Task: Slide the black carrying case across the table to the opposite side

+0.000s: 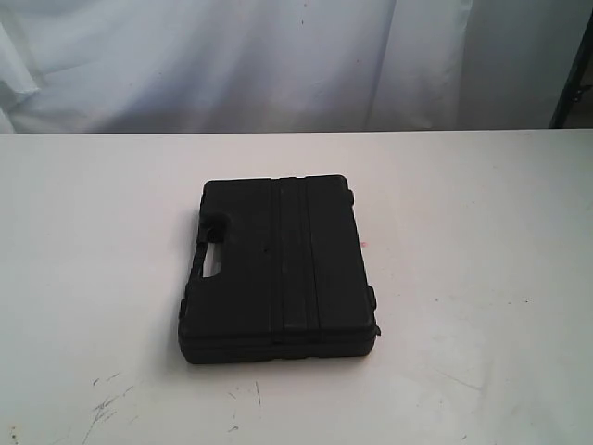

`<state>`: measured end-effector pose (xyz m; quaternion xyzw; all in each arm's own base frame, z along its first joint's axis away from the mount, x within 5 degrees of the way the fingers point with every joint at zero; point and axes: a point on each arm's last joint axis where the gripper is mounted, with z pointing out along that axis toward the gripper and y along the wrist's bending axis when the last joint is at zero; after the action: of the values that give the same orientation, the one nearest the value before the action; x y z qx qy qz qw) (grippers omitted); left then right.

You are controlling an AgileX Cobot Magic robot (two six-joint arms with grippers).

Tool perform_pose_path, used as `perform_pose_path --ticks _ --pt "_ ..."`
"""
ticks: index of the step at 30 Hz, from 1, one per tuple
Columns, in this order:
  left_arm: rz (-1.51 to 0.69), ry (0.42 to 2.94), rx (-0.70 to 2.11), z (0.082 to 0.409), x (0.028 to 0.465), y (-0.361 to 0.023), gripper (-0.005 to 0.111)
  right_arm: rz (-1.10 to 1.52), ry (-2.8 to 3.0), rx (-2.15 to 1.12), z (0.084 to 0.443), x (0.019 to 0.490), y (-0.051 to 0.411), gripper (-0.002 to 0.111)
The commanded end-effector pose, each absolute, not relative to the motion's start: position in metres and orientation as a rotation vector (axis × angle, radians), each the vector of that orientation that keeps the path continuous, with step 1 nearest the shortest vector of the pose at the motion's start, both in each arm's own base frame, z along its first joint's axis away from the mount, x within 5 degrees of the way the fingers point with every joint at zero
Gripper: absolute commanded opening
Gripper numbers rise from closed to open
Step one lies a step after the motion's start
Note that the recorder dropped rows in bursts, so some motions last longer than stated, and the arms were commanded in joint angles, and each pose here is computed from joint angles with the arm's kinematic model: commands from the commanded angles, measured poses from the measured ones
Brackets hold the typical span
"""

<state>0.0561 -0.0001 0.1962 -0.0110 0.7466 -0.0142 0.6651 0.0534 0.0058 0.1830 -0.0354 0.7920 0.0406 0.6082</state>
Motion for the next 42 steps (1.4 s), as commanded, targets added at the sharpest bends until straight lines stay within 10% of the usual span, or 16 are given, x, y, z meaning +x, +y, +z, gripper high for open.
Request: perform_pose_path --ticks 1,16,25,42 --pt "-0.114 1.404 -0.088 0.220 0.055 0.000 0.000 0.089 1.829 -0.074 0.182 0.053 0.005 0.000" --pt "-0.213 1.329 -0.187 0.226 0.054 0.002 0.000 0.089 1.829 -0.074 0.182 0.053 0.005 0.000" --pt "-0.222 1.459 -0.155 0.295 0.056 -0.002 0.000 0.089 1.829 -0.074 0.182 0.053 0.005 0.000" --pt "-0.186 2.169 -0.116 0.341 0.180 -0.009 0.000 0.089 1.829 -0.074 0.182 0.053 0.005 0.000"
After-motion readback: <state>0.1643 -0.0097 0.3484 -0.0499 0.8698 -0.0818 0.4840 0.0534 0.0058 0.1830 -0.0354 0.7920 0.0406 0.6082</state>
